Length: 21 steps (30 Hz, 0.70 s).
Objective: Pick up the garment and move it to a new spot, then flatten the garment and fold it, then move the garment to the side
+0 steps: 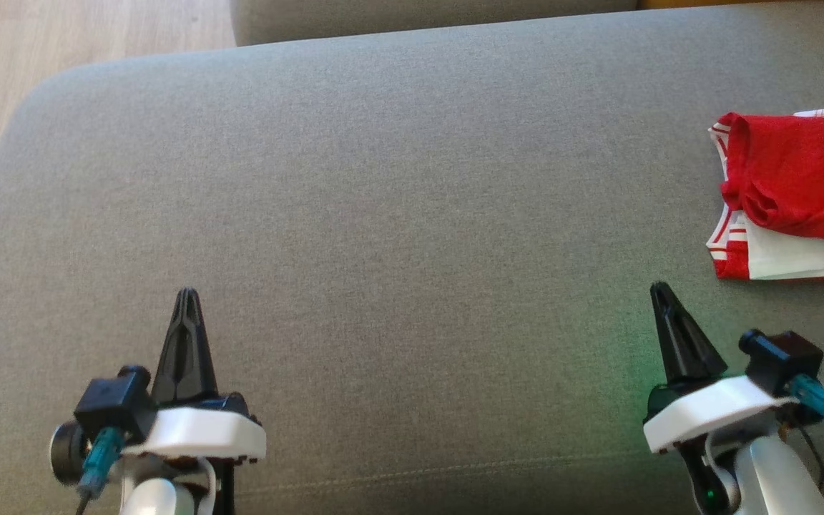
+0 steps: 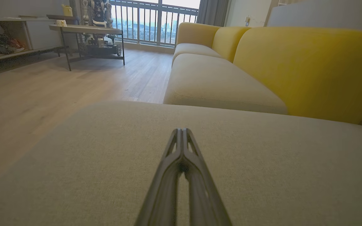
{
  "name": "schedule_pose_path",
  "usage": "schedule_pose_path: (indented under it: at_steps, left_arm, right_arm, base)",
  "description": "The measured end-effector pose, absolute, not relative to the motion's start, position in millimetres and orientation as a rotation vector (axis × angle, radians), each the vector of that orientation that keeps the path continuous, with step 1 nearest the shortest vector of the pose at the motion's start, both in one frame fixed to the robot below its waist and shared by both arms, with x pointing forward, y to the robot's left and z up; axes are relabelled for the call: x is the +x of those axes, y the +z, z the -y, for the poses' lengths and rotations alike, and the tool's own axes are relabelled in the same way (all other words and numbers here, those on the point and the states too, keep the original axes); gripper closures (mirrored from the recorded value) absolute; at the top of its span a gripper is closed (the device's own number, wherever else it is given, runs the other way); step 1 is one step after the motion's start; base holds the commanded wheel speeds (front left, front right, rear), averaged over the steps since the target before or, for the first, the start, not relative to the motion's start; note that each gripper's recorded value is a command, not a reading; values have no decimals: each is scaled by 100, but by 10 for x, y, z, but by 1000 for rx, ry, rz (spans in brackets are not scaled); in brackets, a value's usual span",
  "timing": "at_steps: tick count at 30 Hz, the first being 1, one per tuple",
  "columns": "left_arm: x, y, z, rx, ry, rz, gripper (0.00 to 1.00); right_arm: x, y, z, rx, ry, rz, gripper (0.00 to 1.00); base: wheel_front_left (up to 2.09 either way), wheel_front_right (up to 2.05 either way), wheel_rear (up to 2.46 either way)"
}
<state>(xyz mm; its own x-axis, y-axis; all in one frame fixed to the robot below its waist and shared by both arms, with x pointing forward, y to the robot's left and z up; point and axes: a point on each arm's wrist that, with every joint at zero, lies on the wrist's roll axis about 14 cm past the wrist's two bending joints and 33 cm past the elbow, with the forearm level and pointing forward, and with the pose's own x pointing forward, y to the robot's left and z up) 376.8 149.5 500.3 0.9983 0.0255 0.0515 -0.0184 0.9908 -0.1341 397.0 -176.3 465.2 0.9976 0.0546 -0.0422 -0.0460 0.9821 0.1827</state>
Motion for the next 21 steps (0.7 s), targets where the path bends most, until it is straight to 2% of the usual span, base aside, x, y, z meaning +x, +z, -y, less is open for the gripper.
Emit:
schedule_pose_path:
  at_steps: [21]
  left_arm:
    - [3707,4799,-1553,-387,47,-50,100]
  right_arm:
    - [3898,4592,1870,414,-20,-85,100]
  base:
    - [0,0,0]
